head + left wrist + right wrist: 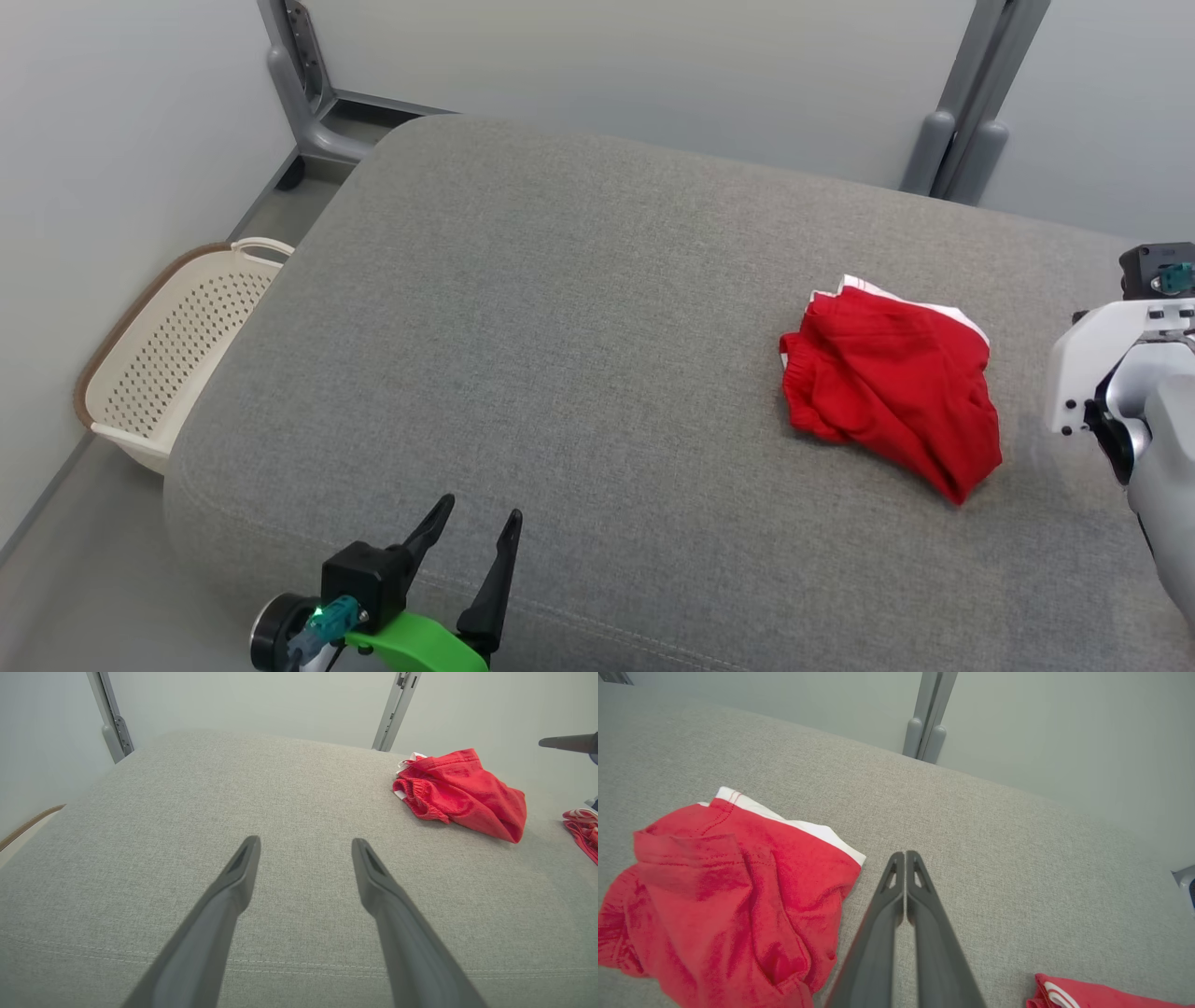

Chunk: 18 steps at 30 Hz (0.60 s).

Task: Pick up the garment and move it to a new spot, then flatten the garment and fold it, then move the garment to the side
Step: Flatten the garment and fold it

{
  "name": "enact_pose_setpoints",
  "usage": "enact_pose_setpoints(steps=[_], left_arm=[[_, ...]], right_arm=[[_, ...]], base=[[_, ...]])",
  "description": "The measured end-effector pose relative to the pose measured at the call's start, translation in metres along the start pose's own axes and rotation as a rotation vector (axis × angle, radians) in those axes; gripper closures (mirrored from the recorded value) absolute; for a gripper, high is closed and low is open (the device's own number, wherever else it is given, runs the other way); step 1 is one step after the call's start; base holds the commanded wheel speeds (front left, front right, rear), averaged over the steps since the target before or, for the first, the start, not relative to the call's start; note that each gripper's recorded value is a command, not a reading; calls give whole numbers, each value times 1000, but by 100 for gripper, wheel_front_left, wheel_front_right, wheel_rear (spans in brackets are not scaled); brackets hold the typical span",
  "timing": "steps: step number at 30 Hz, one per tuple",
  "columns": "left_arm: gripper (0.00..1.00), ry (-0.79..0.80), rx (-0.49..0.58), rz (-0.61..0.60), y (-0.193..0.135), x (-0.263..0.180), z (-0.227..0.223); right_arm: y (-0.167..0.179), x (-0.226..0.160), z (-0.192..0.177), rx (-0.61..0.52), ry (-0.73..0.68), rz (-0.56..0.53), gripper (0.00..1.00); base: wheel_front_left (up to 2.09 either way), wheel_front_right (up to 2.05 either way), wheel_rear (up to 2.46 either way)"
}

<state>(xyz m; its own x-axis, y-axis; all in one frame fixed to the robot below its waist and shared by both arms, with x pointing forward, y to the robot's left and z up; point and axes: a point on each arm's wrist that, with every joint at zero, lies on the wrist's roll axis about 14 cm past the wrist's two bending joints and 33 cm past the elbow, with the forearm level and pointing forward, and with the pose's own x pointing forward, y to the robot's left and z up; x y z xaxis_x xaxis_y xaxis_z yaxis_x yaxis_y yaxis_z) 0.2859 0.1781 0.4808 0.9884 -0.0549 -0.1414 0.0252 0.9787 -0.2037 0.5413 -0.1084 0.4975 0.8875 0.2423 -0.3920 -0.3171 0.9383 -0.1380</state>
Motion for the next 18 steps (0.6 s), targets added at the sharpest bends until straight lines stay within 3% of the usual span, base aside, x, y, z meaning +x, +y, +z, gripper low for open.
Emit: enact_pose_setpoints(steps=[11, 18], left_arm=[[0, 40, 7, 9, 5, 9, -8], [0, 48, 6, 26, 9, 7, -10]], right_arm=[[24, 16, -48, 40, 174, 58, 100], [39, 24, -49, 46, 215, 92, 100]], base=[[0, 0, 0], [0, 0, 0]])
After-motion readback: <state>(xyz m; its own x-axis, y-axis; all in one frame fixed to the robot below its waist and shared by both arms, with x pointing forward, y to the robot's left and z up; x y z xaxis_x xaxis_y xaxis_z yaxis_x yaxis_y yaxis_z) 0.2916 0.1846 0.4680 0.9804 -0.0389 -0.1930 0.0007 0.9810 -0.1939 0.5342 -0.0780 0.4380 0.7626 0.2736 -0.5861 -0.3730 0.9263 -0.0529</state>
